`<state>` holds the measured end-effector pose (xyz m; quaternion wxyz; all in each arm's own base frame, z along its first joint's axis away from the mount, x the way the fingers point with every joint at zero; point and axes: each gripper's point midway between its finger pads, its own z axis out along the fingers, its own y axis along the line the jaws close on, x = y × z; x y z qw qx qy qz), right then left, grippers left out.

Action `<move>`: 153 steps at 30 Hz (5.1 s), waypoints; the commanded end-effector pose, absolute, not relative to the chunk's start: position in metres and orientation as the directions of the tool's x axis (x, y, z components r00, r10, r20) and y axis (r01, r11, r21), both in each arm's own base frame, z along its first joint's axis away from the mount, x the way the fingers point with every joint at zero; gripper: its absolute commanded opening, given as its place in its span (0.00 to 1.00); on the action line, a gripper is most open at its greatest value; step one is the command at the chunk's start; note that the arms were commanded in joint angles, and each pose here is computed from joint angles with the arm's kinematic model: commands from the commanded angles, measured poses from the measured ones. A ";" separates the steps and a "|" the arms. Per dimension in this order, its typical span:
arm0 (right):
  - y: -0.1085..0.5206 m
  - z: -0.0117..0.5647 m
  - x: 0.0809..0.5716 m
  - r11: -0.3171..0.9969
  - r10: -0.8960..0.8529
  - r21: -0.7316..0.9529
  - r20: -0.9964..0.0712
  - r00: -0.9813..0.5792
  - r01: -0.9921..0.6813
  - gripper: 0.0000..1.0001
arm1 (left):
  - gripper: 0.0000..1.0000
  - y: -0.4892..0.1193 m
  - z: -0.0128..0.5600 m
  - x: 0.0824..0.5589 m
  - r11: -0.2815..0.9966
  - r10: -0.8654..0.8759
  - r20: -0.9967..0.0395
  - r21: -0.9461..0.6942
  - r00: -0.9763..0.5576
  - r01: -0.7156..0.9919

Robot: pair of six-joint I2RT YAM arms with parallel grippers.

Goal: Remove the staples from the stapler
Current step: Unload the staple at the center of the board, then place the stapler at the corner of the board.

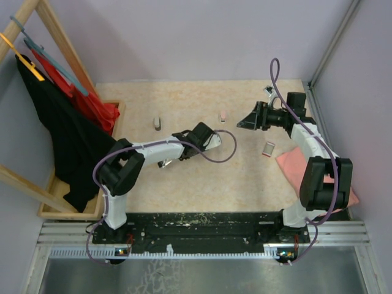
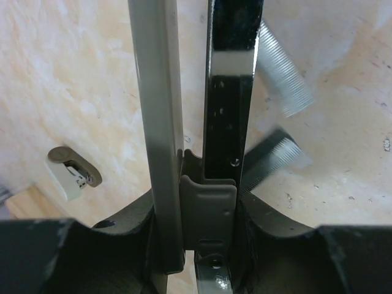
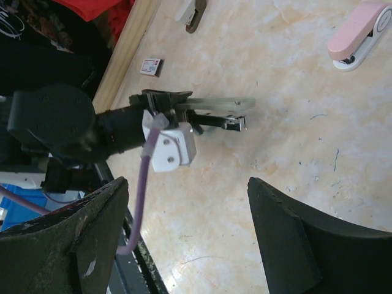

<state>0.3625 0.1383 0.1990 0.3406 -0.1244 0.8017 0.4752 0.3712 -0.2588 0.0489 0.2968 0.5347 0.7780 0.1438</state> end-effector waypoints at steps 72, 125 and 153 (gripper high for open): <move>0.229 0.221 0.265 -0.170 -0.519 -0.685 -0.548 0.655 -0.708 0.76 | 0.00 -0.330 0.132 0.241 0.054 0.659 -0.532 -0.672 -0.532 0.738; 0.261 0.144 0.249 -0.272 -0.576 -0.695 -0.436 0.691 -0.666 0.00 | 0.21 -0.341 0.128 0.198 -0.061 0.733 -0.521 -0.691 -0.438 0.721; 0.266 0.194 0.275 -0.017 -0.589 -0.714 -0.559 0.584 -0.700 0.00 | 1.00 -0.299 0.181 0.282 0.092 0.576 -0.661 -0.533 -0.482 0.841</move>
